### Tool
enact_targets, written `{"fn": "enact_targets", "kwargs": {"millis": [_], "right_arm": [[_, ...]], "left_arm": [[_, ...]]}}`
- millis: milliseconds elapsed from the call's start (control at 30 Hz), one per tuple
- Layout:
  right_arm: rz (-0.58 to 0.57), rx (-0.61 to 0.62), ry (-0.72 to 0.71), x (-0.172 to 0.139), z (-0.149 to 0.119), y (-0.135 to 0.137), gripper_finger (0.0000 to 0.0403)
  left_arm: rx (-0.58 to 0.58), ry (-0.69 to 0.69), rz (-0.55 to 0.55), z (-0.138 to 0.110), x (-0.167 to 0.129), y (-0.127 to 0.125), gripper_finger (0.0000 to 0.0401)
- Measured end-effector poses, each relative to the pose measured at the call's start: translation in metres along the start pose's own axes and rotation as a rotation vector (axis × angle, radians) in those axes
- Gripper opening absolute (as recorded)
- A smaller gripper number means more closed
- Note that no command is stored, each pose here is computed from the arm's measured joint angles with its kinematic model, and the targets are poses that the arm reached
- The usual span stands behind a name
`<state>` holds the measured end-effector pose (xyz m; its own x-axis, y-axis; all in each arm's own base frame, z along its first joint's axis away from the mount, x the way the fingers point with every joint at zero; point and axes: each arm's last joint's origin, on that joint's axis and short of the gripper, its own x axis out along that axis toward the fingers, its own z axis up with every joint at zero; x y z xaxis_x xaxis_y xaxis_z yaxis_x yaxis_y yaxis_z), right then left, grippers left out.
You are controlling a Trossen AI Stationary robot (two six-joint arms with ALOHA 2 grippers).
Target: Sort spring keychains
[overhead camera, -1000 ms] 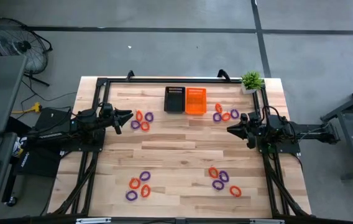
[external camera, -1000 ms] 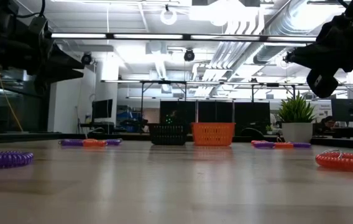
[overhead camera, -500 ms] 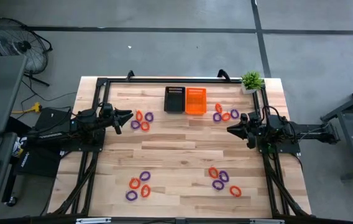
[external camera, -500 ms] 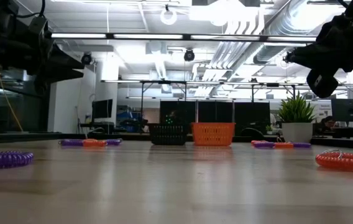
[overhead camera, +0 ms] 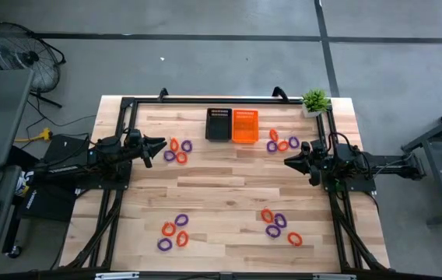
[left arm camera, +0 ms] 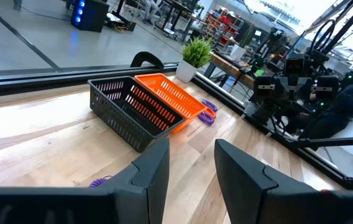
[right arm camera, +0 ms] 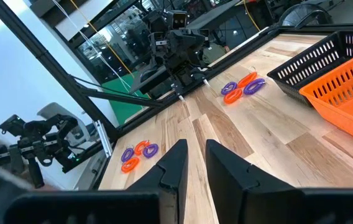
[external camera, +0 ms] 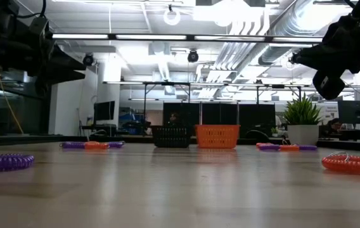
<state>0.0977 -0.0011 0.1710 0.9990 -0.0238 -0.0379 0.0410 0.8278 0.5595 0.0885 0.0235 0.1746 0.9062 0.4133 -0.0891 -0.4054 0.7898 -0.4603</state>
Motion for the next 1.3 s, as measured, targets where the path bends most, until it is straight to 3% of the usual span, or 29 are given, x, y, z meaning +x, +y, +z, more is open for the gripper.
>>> {"fn": "enact_targets", "kwargs": {"millis": [733,1100,1300], "right_arm": [[-0.001,0.0,-0.001,0.0,0.0,0.0,0.0053],[-0.039,0.059,-0.038,-0.0001,0.0015,-0.0008,0.0052],[-0.106,0.021,-0.079,-0.0003,0.0026,-0.0029,0.0049]], "left_arm": [[0.0,0.0,0.0,0.0,0.0,0.0,0.0126],[0.0,0.0,0.0,0.0,0.0,0.0,0.0126],[0.0,0.0,0.0,0.0,0.0,0.0,0.0126]]}}
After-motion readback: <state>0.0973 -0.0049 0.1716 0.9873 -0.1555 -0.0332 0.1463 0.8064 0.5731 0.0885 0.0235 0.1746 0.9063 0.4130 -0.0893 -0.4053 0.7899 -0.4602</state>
